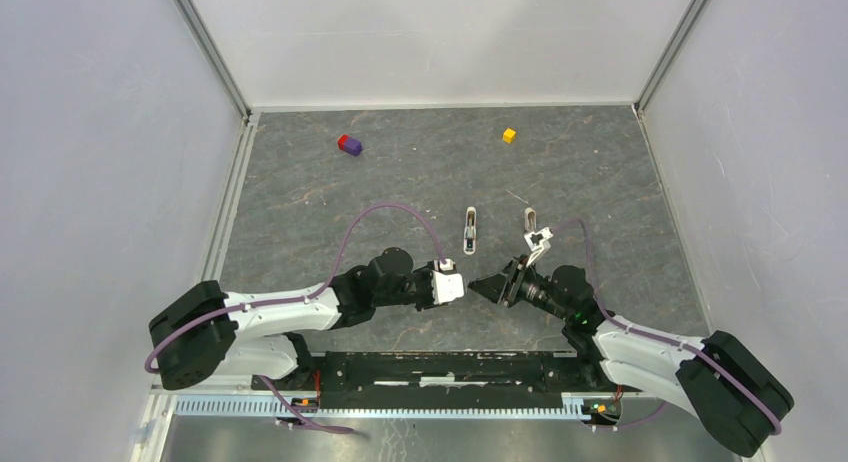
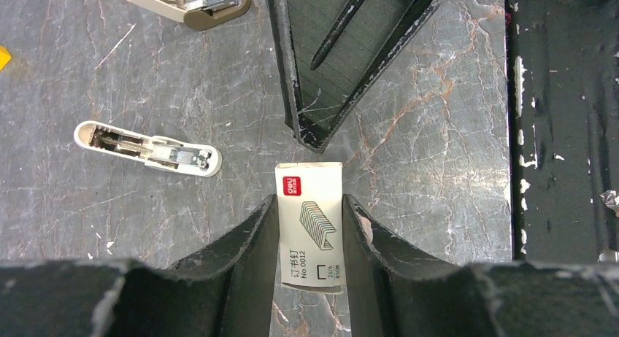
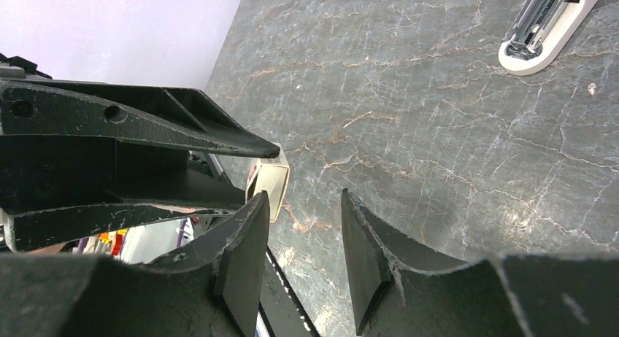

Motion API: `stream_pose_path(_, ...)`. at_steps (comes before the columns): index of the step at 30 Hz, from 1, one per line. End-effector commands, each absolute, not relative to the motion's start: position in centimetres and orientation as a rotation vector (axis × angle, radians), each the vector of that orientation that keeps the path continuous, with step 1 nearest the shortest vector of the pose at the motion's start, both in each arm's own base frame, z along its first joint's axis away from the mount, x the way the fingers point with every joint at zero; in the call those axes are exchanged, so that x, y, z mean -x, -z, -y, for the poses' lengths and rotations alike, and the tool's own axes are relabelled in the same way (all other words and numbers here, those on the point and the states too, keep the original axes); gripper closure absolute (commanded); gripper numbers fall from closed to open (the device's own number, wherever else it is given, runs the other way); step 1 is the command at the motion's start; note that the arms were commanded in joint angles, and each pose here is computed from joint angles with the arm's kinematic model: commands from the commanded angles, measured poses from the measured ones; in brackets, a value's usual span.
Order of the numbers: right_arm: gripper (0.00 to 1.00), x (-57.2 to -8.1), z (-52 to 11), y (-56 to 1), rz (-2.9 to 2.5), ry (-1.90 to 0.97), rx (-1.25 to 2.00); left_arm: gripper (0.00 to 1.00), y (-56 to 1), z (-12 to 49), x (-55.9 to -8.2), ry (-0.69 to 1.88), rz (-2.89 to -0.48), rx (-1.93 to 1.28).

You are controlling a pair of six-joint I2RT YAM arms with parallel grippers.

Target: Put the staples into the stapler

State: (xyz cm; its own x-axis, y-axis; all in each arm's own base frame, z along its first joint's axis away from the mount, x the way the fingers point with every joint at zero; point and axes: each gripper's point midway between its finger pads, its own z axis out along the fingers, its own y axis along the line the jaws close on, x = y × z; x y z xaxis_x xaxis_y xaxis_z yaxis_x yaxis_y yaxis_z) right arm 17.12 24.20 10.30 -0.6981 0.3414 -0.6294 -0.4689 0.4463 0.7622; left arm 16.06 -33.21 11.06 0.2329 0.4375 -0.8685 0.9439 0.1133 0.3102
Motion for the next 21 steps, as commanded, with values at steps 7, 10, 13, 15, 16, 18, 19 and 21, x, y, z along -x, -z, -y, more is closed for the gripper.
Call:
stream_pose_path(7, 0.53, -15.25, -23.72, -8.17, -1.978, -1.38, 0.116, 0.58, -12.88, 34.04, -15.83, 0.665, -1.302, -1.475)
stream_pose_path(10, 0.53, -15.24, -23.83, -8.15, -1.98, -1.386, 0.117, 0.58, -12.85, 34.22, -15.56, 0.683, -1.296, -1.484)
stream_pose_path(13, 0.53, -15.22, -23.85, -8.06, -1.983, -1.39, 0.114, 0.58, -12.87, 34.3, -15.46, 0.69, -1.291, -1.489)
stream_pose_path(15, 0.53, -15.21, -23.88, -7.98, -1.987, -1.391, 0.113, 0.58, -12.97, 34.35, -15.41, 0.69, -1.283, -1.492)
stream_pose_path(16, 0.53, -15.24, -23.91, -7.98, -1.987, -1.392, 0.112, 0.58, -13.01, 34.38, -15.44, 0.69, -1.281, -1.493)
stream_pose_path(18, 0.53, -15.24, -23.99, -8.07, -1.984, -1.399, 0.113, 0.58, -13.09, 34.46, -15.35, 0.694, -1.273, -1.498)
stream_pose_path(19, 0.53, -15.23, -24.06, -8.11, -1.984, -1.403, 0.114, 0.58, -13.14, 34.48, -15.46, 0.691, -1.271, -1.497)
stream_pose_path(21, 0.53, -15.14, -24.12, -8.06, -1.988, -1.411, 0.115, 0.58, -13.09, 34.56, -15.43, 0.692, -1.269, -1.502)
